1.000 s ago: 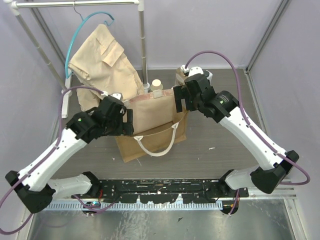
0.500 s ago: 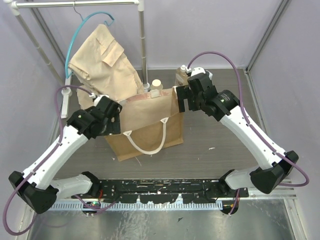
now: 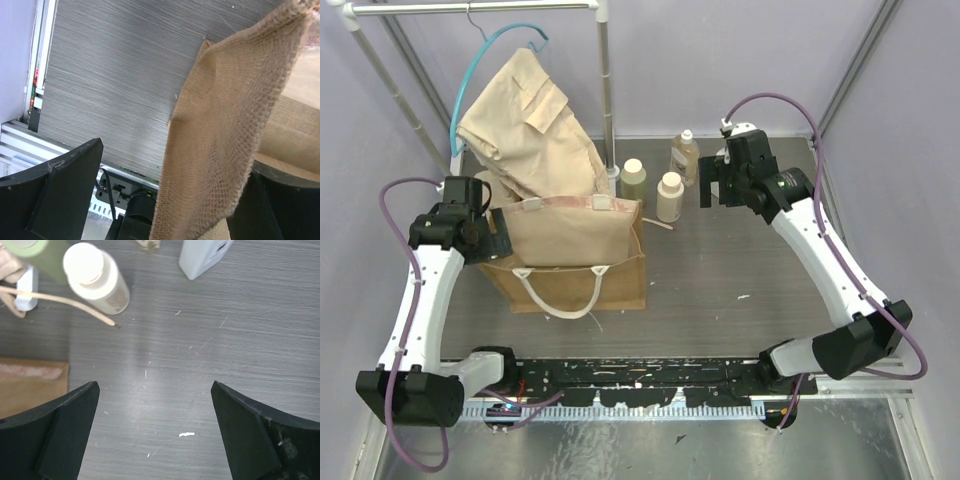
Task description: Place the personal care products into the canvas bag
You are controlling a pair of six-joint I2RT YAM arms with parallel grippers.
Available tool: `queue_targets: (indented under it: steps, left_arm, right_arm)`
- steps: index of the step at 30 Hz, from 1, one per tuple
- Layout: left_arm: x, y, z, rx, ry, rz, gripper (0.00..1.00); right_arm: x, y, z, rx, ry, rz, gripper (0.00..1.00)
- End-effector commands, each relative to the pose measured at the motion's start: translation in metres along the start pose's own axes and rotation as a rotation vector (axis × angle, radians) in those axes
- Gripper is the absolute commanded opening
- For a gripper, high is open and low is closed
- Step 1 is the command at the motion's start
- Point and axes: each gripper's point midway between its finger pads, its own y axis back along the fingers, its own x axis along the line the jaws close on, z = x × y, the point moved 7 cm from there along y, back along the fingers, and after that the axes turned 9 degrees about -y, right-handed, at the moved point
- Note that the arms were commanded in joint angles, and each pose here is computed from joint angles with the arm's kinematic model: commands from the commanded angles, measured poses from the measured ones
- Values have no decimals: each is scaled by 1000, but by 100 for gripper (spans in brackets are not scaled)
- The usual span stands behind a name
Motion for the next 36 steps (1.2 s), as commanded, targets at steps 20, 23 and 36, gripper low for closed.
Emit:
queue_targets:
  steps: [20, 23, 36]
  left_arm:
    - [-11, -10, -10, -32, -66, -193, 98]
    - [-11, -6, -10, -42, -67, -205, 98]
    - [-16, -4, -7, -60, -57, -253, 98]
  right_arm:
    - [73, -147, 60, 17, -110, 128, 100]
    - [76, -163, 56, 40, -123, 104, 100]
    - [78, -214, 10, 178, -87, -10, 100]
